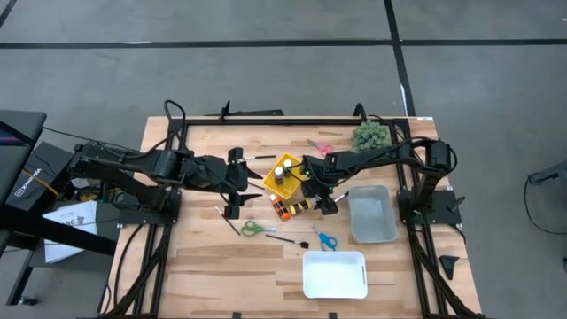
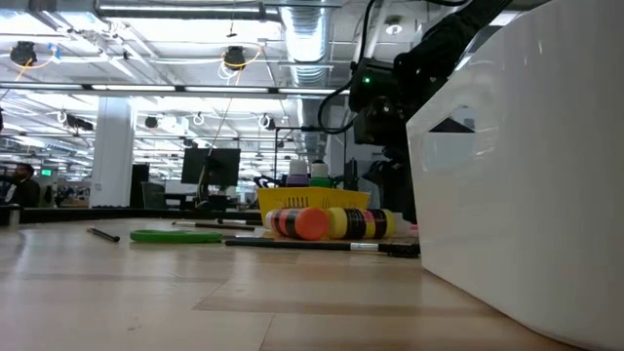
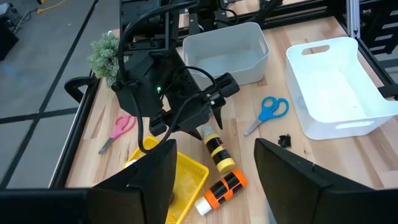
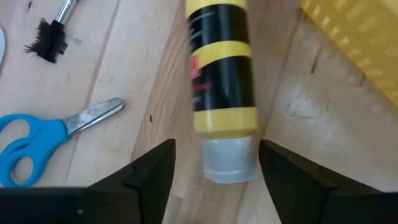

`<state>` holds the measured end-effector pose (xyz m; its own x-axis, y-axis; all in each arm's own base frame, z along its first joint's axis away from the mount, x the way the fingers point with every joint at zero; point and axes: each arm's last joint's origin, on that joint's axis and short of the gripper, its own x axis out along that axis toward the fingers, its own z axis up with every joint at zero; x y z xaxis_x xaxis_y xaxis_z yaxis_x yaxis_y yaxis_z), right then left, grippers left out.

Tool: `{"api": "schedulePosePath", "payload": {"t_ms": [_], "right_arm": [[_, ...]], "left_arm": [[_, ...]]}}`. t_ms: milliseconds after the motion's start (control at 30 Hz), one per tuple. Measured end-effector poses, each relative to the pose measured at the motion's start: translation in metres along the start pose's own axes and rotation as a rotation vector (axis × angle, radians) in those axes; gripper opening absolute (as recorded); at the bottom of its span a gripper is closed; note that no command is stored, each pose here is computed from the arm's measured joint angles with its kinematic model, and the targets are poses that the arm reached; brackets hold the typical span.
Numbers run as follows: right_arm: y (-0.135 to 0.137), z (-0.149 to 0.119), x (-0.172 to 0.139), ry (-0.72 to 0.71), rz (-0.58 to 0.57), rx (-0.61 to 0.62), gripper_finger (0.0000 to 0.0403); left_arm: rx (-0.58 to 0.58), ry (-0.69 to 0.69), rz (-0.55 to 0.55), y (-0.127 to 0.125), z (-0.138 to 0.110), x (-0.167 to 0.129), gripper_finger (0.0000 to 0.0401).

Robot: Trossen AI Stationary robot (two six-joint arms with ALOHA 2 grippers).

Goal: Pick & Place Paint Supplies
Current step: Put the yellow paint bottle into the yellow bin

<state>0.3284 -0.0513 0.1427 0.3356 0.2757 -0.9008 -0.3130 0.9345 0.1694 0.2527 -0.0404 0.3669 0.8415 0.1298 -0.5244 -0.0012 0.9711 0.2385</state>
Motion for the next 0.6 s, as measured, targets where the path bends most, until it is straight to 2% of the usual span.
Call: {"api": "schedulePosePath", "payload": {"t_ms": [367, 467, 600], "right_arm": [[0.0020, 0.0000, 0.0006, 0.006, 0.010, -0.029, 0.0110], [0.0052, 0.0013, 0.0015, 0.005, 0.017, -0.046, 0.0102], [0.0088, 0.0027, 0.0027, 0.007, 0.023, -0.057, 0.0125]], "left_arm": [[-0.002, 0.000, 0.000, 0.0000, 0.0000, 0.0000, 0.0204], [-0.006, -0.001, 0.000, 0.0000, 0.0001, 0.0000, 0.0204], [-0.006, -0.001, 0.000, 0.0000, 0.0001, 0.0000, 0.0204]]}}
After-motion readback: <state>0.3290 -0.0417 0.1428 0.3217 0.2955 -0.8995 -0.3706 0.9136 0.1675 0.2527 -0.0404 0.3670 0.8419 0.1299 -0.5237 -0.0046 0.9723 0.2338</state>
